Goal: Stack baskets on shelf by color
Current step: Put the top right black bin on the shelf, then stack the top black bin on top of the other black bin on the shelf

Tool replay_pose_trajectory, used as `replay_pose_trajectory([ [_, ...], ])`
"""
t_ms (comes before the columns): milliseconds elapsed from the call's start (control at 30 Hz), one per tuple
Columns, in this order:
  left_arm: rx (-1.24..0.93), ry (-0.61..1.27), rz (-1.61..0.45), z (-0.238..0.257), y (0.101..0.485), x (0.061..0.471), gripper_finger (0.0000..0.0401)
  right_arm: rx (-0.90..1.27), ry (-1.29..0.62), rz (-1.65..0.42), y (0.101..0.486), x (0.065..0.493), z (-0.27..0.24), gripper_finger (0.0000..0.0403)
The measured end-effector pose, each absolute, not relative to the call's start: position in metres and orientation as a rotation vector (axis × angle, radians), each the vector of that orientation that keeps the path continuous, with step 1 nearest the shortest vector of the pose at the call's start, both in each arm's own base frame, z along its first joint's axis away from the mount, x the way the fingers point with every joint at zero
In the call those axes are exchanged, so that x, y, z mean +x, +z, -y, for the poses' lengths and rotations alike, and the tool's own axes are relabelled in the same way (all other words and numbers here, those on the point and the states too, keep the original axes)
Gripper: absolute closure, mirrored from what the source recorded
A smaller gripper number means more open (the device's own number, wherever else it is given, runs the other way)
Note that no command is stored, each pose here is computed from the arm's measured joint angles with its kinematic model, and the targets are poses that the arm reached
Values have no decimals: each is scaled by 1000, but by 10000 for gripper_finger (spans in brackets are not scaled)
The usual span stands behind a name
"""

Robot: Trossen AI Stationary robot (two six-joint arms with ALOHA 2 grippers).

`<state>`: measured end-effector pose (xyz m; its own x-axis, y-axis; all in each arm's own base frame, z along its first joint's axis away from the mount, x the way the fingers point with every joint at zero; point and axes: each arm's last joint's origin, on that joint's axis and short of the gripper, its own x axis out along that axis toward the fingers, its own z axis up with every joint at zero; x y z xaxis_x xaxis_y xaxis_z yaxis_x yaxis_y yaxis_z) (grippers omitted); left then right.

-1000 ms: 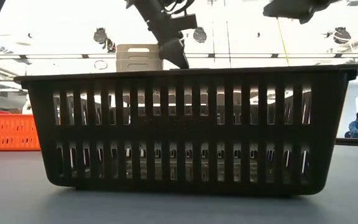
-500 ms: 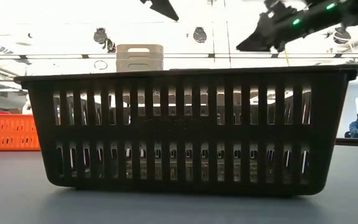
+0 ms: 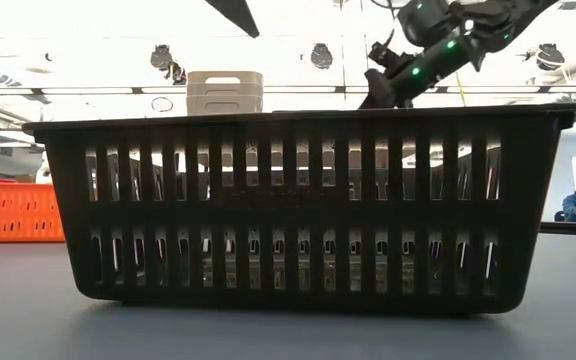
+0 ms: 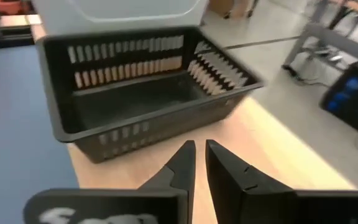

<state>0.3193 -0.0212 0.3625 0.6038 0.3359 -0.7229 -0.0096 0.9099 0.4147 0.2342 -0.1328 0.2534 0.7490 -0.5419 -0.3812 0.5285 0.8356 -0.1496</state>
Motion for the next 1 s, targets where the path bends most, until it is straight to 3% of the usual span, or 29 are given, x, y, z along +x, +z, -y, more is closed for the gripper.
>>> replay_pose_trajectory([
  [633,366,217,-947,24,357,318,240,-34,-533,-295,234,265,148,374],
  [1000,363,223,-946,22,357,319,240,-44,-585,-276,236,258,161,374],
])
